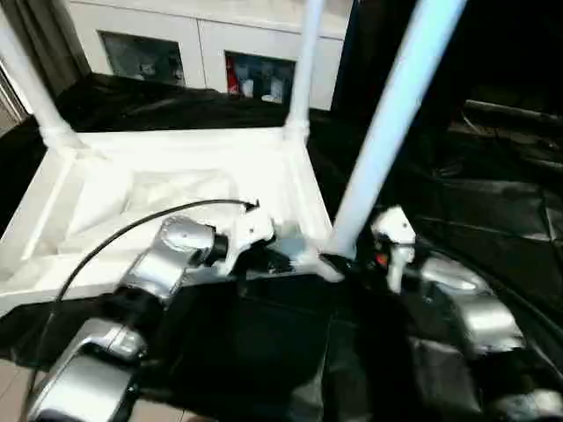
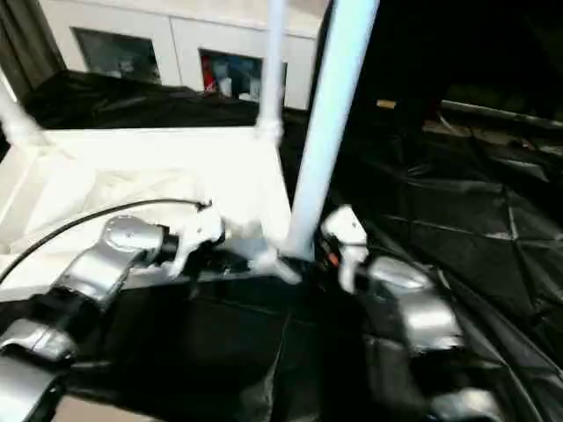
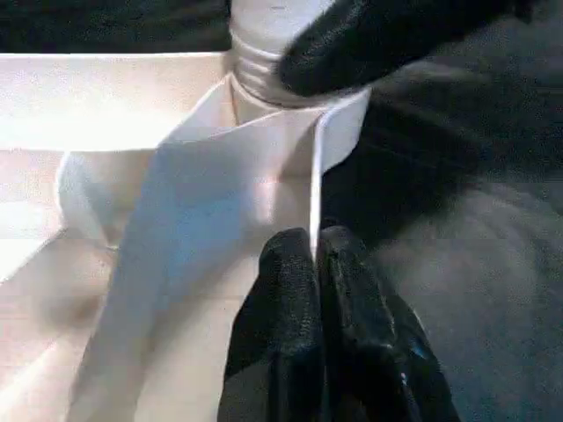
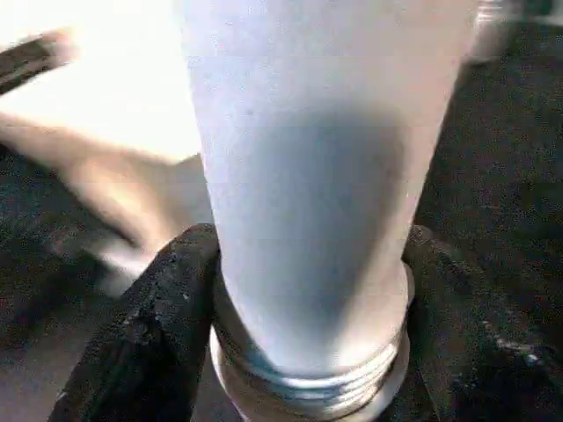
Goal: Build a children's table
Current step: Rotate leg to tighten
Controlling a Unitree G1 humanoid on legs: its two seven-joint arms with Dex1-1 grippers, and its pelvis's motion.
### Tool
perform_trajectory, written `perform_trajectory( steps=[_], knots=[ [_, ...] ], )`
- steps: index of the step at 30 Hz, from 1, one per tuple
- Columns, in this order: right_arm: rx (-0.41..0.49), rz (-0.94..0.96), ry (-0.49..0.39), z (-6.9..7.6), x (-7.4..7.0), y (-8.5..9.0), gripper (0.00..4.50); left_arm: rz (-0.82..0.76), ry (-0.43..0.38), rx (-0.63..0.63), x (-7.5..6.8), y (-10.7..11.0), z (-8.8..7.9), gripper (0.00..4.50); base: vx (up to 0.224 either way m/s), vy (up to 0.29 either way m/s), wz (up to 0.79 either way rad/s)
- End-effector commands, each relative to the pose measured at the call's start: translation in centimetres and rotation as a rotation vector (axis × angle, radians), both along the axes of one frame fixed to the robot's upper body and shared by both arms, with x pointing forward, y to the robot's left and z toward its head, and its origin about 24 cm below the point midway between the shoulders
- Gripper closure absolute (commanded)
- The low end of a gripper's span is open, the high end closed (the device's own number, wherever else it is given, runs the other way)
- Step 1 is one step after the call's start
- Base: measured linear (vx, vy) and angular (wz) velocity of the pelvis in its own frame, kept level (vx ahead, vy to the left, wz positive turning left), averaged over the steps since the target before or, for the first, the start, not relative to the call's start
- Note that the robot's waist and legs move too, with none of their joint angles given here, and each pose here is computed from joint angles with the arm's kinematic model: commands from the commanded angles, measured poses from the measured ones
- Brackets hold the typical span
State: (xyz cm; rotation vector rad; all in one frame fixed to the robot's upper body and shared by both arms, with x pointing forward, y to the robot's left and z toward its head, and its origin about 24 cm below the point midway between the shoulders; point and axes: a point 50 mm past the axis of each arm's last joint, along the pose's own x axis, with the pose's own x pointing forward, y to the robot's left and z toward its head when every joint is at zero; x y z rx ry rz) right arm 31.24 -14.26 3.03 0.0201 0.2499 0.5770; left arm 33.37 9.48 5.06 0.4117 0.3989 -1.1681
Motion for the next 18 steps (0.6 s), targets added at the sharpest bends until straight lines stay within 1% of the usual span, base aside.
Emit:
perform_trajectory(
  steps=[1,3,4,5,7,8,10,13,14,16,18],
  knots=[
    [0.003,-0.283,0.138,-2.1,0.3,-1.3,1.78,0.124,0.005,0.008,0.6,-0.7,-0.5,4.50,0.000,0.000,0.00],
    [0.047,-0.381,0.191,-2.6,0.7,0.2,1.78,0.161,-0.006,0.008,0.8,-2.1,-0.6,4.50,0.000,0.000,0.00],
    [0.051,-0.395,0.199,-2.7,0.8,0.7,1.78,0.163,-0.009,0.009,0.8,-2.5,-0.6,4.50,0.000,0.000,0.00],
    [0.036,-0.396,0.197,-2.7,0.9,1.5,1.78,0.157,-0.016,0.004,0.8,-3.2,-0.6,4.50,0.000,0.000,0.00],
    [-0.024,-0.350,0.163,-2.5,1.1,3.4,1.78,0.118,-0.031,-0.010,0.5,-4.7,-0.4,4.50,0.000,0.000,0.00],
    [-0.034,-0.343,0.156,-2.4,1.2,3.7,1.78,0.113,-0.034,-0.011,0.5,-4.9,-0.4,4.50,0.000,0.000,0.00],
    [-0.038,-0.326,0.139,-2.2,1.3,4.1,1.08,0.101,-0.037,-0.010,0.5,-5.0,-0.4,4.50,0.000,0.000,0.00],
    [-0.034,-0.308,0.117,-1.8,1.4,4.0,1.06,0.087,-0.038,-0.008,0.4,-4.7,-0.5,4.50,0.000,0.000,0.00],
    [-0.036,-0.305,0.108,-1.6,1.5,3.9,0.80,0.086,-0.036,-0.005,0.4,-4.5,-0.5,4.50,0.000,0.000,0.00],
    [-0.015,-0.283,0.081,-1.2,1.8,3.7,0.80,0.074,-0.035,-0.007,0.3,-4.1,-0.6,4.50,0.000,0.000,0.00],
    [0.003,-0.208,0.035,-0.4,2.0,3.1,0.80,0.045,-0.033,-0.008,0.2,-3.4,-0.7,4.50,0.000,0.000,0.00]
  ],
)
